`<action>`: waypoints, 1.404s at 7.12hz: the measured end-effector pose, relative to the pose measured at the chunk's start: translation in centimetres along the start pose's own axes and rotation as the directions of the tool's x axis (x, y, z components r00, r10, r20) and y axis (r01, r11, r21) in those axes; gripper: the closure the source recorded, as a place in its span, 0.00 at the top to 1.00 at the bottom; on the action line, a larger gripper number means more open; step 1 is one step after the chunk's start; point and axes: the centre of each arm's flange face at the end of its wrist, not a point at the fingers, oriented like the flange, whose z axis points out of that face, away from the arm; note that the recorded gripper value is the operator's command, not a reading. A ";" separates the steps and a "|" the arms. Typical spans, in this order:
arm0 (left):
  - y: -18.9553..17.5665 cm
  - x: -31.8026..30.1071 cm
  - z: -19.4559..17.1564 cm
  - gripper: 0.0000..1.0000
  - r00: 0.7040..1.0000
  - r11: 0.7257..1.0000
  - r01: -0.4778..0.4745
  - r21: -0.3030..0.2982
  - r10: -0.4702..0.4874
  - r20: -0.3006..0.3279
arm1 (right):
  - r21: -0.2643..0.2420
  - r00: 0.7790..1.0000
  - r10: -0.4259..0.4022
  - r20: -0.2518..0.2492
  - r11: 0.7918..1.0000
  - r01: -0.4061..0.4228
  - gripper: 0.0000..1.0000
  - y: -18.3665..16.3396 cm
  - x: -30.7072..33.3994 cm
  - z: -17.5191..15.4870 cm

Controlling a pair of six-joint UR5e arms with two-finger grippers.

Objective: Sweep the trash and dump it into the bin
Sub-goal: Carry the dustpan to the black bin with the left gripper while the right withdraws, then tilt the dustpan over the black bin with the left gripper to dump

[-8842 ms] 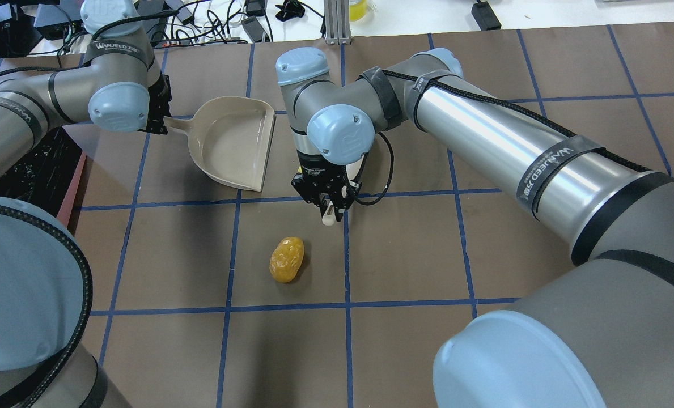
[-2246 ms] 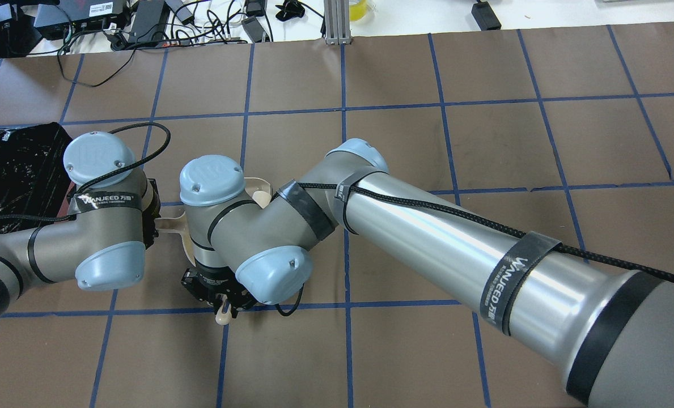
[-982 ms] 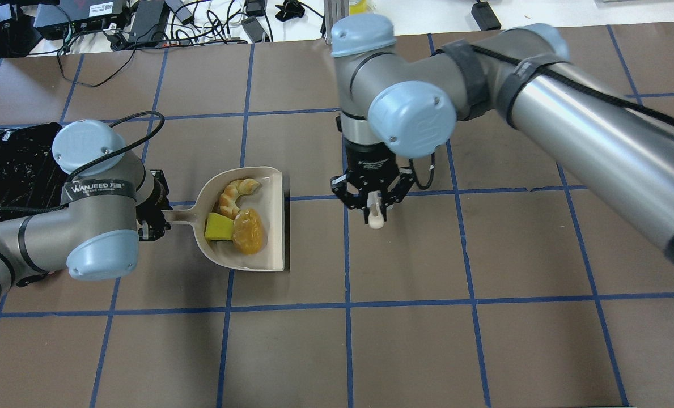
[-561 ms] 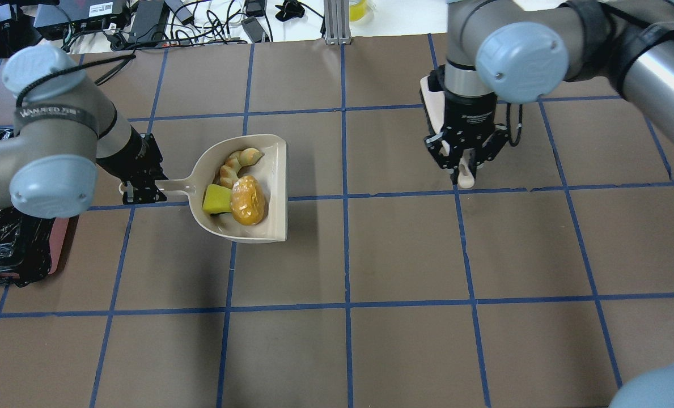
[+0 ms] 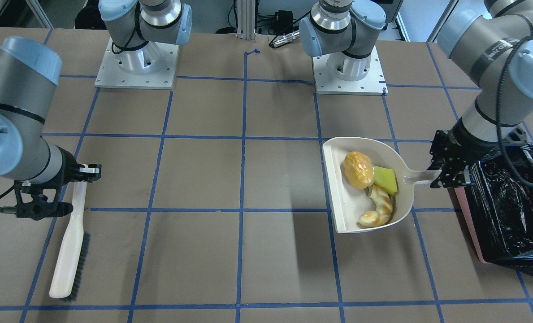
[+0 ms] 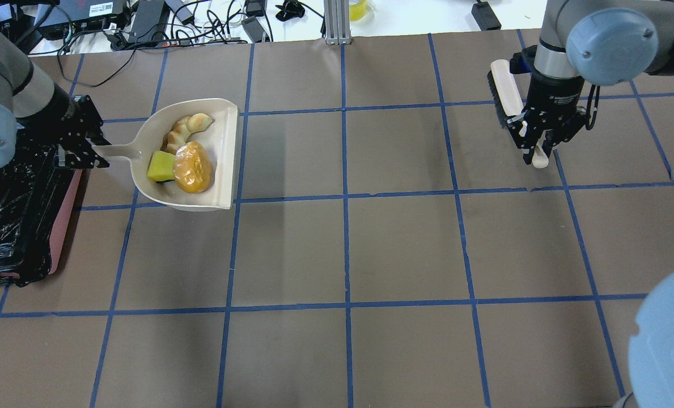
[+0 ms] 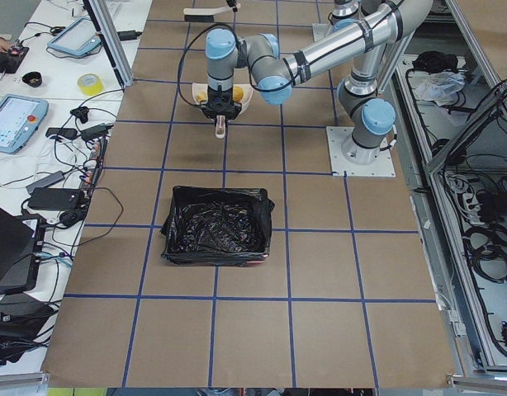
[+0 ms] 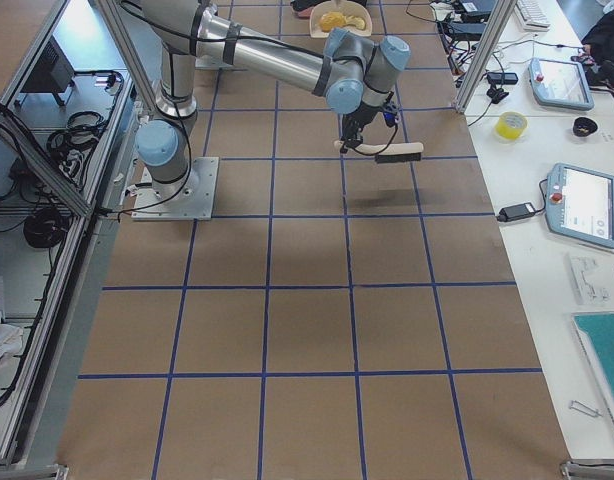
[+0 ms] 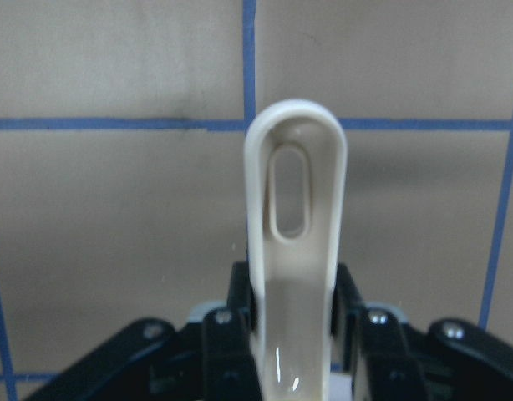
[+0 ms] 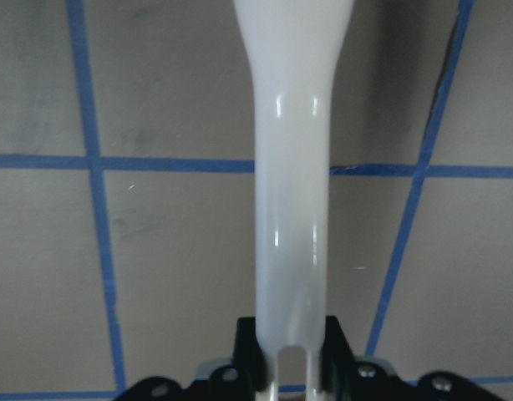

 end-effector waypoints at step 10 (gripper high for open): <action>-30.0 -1.1 -5.8 0.00 0.973 0.966 -0.219 0.138 0.227 -0.044 | -0.084 0.998 0.042 0.037 0.996 -0.039 0.00 0.0 7.7 6.6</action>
